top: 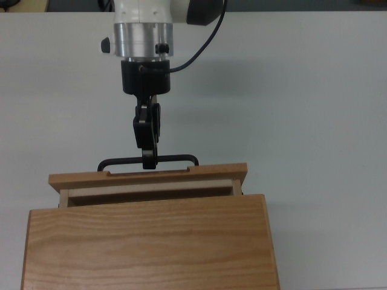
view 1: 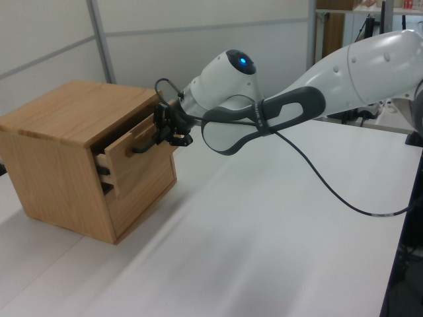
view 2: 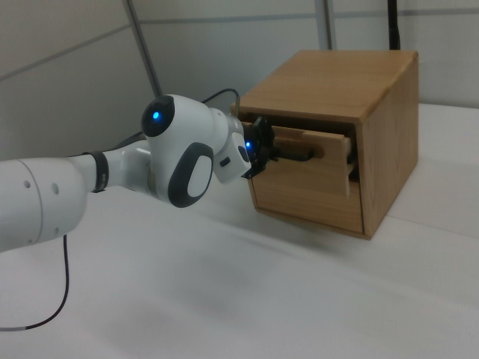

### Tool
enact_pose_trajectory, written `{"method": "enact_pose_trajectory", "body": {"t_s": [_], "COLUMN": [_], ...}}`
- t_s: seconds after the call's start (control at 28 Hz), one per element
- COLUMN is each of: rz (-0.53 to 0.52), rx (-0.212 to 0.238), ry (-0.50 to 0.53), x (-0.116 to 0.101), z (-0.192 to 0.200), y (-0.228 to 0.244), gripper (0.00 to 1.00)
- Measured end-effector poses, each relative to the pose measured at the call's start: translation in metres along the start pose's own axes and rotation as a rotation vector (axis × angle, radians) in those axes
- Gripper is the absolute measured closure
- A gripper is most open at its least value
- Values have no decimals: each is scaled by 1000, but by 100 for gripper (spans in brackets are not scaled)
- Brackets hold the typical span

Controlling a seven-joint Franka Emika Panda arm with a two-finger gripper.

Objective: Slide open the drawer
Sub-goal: 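Pull the handle outward, sliding the upper drawer out of the cabinet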

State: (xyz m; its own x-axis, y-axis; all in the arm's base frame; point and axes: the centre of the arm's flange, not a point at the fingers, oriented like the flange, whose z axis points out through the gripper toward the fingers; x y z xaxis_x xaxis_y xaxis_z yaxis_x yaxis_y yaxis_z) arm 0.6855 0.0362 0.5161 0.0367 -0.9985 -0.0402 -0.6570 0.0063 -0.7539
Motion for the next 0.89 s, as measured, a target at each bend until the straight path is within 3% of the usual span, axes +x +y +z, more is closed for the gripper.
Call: {"method": "enact_pose_trajectory", "body": {"t_s": [0.57,0.89], "rz": [-10,-13], "rx": [-38,-169], "ry": [-4,0], "x": [-7,-8], "z": [-28,-39], "y": [22,27], "gripper": [82,82]}}
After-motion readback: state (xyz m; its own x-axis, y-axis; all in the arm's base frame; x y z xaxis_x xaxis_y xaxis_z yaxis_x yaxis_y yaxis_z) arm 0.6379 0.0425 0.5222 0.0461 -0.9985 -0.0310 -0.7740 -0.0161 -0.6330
